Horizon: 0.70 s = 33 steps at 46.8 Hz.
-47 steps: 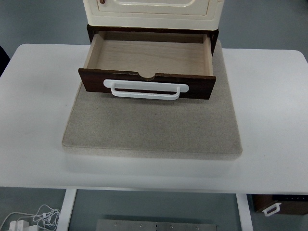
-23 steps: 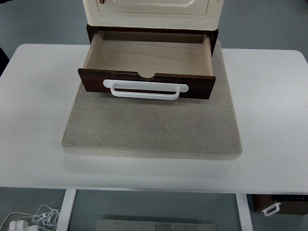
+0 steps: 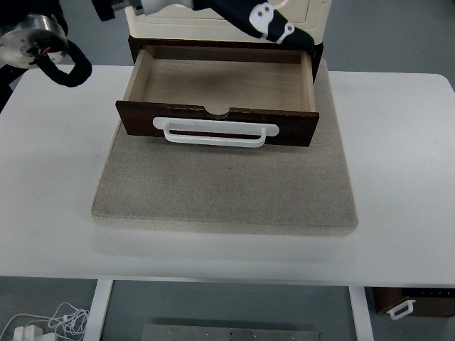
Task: Close drawer under combined cabinet
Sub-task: 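Swing the left hand down in front of the brown drawer's white handle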
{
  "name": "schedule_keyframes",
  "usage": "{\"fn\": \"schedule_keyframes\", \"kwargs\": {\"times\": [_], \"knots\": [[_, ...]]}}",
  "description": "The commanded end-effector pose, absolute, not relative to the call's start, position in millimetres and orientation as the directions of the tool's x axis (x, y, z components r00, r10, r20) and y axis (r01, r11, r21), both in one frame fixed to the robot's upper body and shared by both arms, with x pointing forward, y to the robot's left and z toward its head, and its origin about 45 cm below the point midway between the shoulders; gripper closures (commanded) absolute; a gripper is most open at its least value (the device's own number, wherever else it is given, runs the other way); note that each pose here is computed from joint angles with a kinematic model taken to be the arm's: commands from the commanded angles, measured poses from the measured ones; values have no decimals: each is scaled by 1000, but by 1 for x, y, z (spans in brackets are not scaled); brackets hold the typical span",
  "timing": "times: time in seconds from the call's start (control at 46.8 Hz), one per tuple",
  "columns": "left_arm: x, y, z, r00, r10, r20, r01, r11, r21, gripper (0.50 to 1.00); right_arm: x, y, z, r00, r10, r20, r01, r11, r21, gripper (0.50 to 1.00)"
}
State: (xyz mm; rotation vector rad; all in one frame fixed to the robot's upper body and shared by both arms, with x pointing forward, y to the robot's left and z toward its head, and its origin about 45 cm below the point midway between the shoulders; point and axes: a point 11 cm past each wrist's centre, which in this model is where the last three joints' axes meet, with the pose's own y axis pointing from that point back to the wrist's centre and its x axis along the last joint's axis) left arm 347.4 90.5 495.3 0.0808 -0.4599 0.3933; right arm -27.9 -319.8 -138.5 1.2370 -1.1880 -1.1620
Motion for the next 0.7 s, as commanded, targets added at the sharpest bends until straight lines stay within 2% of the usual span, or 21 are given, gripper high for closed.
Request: {"fn": "schedule_keyframes", "kwargs": {"times": [0.0,0.107,0.32,0.683], "knots": [[338,82,476,845,278,457,-347,935,73,504,-28,-320,-138,48,-999,7,-15,6,1000,548],[327,68,454,862,191,470,-296,942,160,504,-28,-320,-138,48,-999,7,-15,6,1000,548],[314,64,416,875,5,485,-213,902,375,501,-28,-320,-138,48,-999,7,-15,6,1000,548],[307,76,372,911,-131,391,-151,776,612,501,-28,-320,-138,48,-999,7,-15,6,1000,548]]}}
